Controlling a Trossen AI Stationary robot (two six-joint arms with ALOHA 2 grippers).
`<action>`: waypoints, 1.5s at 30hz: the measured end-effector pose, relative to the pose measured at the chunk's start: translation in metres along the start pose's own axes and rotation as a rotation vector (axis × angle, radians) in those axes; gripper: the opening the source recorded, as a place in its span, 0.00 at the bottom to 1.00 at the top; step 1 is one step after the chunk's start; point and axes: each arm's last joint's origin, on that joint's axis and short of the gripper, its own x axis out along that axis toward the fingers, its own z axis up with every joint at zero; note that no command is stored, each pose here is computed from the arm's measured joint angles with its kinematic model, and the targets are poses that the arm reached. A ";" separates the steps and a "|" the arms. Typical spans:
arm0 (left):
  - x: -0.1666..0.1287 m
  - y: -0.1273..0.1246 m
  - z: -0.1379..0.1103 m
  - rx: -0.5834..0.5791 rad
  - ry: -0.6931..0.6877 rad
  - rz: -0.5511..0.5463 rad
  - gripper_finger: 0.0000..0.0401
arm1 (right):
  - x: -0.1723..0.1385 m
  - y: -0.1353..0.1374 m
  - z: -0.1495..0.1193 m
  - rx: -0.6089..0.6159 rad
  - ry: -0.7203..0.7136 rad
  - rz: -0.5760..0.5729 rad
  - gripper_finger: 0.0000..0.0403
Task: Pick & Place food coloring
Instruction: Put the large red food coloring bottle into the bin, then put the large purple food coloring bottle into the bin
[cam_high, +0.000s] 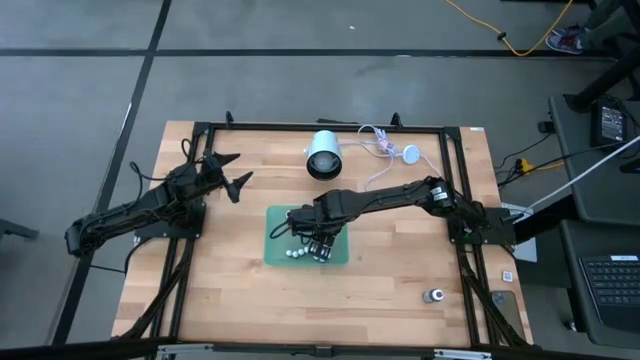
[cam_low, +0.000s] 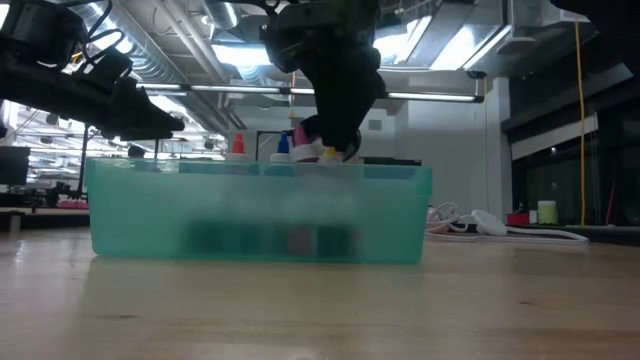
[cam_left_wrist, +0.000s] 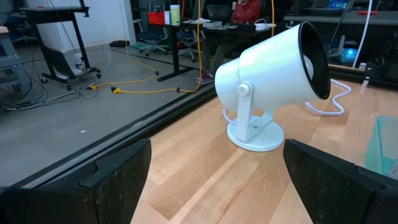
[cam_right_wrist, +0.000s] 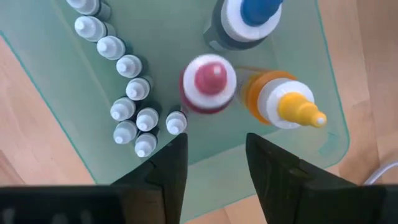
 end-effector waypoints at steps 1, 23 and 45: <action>0.000 0.000 0.000 0.000 0.000 0.000 0.90 | 0.000 0.000 0.000 0.004 -0.001 -0.001 0.41; 0.000 0.000 0.000 0.000 0.000 0.000 0.90 | -0.036 -0.003 -0.010 -0.015 -0.050 0.025 0.42; 0.000 0.000 0.000 0.000 -0.001 0.000 0.90 | -0.081 0.004 -0.147 0.373 0.155 0.112 0.73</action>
